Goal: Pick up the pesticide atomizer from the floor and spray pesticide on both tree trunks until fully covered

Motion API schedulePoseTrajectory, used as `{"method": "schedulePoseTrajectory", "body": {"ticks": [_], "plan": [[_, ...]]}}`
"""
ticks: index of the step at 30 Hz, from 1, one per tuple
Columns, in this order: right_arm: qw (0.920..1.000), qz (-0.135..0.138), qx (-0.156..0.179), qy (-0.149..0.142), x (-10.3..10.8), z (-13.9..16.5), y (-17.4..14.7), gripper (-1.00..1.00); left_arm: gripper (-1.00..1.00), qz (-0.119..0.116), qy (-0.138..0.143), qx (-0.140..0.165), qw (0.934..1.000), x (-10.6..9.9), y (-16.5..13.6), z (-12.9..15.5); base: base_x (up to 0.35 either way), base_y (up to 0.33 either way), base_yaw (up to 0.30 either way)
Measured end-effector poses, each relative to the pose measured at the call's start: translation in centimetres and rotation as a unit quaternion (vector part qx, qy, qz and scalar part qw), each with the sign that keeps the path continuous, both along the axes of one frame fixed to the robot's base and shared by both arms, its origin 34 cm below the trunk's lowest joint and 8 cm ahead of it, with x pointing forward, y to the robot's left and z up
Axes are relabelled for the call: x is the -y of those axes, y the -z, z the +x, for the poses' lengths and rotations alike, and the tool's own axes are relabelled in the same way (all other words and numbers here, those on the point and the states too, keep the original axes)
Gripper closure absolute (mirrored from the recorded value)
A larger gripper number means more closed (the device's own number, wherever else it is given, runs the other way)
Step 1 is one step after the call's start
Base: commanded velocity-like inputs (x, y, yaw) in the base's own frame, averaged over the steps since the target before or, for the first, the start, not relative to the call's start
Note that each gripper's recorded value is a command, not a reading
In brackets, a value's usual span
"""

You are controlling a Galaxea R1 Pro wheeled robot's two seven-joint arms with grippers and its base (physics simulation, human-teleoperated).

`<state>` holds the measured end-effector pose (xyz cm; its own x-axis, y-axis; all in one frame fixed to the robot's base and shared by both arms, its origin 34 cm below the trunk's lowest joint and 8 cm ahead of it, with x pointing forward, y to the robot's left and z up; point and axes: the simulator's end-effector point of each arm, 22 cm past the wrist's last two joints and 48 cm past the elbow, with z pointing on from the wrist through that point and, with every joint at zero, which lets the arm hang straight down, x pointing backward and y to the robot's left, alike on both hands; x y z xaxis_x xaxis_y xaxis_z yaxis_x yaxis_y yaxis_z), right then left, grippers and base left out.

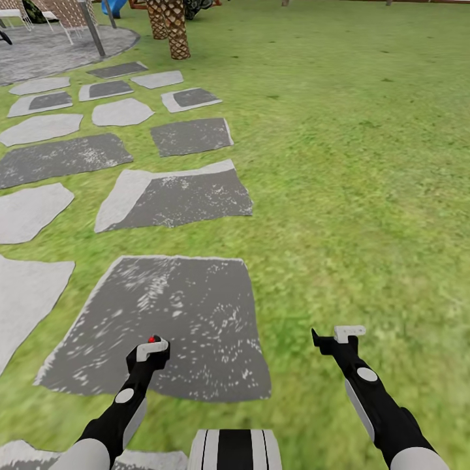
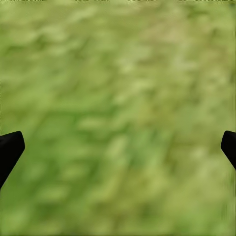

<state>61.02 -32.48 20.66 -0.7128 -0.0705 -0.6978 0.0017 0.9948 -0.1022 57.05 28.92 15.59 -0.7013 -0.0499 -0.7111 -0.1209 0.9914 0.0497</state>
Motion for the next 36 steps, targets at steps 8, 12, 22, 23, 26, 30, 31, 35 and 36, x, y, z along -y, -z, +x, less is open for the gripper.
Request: {"method": "schedulePoseTrajectory", "body": {"ticks": [8, 12, 22, 23, 26, 30, 31, 35, 36], "plan": [[1.0000, 0.000, 0.000, 0.000, 0.0, 0.0, 0.0, -1.00, -1.00, 0.000, 0.000, 0.000, 1.0000, 0.0, 0.0, 0.0, 0.072, 0.047, 0.000], [1.0000, 0.000, 0.000, 0.000, 0.0, 0.0, 0.0, -1.00, -1.00, 0.000, 0.000, 0.000, 1.0000, 0.0, 0.0, 0.0, 0.006, 0.004, 0.000], [0.9999, 0.000, -0.016, 0.000, 0.0, -1.0, 1.8, -1.00, -1.00, 0.000, 0.001, -0.016, 0.9999, 0.0, 1.6, -1.1, 0.000, 0.000, 0.000], [0.9999, 0.000, -0.016, 0.000, 0.0, -1.0, 1.8, -1.00, -1.00, 0.000, 0.001, -0.016, 0.9999, 0.0, 1.6, -1.2, 0.000, 0.000, 0.000], [0.9999, 0.000, -0.017, 0.000, 0.0, -1.0, 1.8, -1.00, -1.00, 0.000, 0.001, -0.016, 0.9999, 0.0, 1.7, -1.2, 0.000, 0.000, 0.000], [0.9997, 0.000, -0.025, 0.000, 0.0, -1.6, 2.7, -1.00, -1.00, 0.000, 0.000, -0.025, 0.9997, 0.0, 2.5, -1.8, 0.000, 0.000, 0.000], [0.9996, 0.000, -0.028, 0.000, 0.0, -1.7, 3.0, -1.00, -1.00, 0.000, 0.000, -0.027, 0.9996, 0.0, 2.7, -2.0, 0.000, 0.000, 0.000], [0.9996, 0.000, -0.030, 0.000, 0.0, -1.9, 3.2, -1.00, -1.00, 0.000, 0.000, -0.029, 0.9996, 0.0, 2.9, -2.2, 0.000, 0.000, 0.000], [0.9995, 0.000, -0.030, 0.000, 0.0, -1.9, 3.2, -1.00, -1.00, 0.000, 0.000, -0.030, 0.9996, 0.0, 3.0, -2.2, 0.000, 0.000, 0.000]]}}
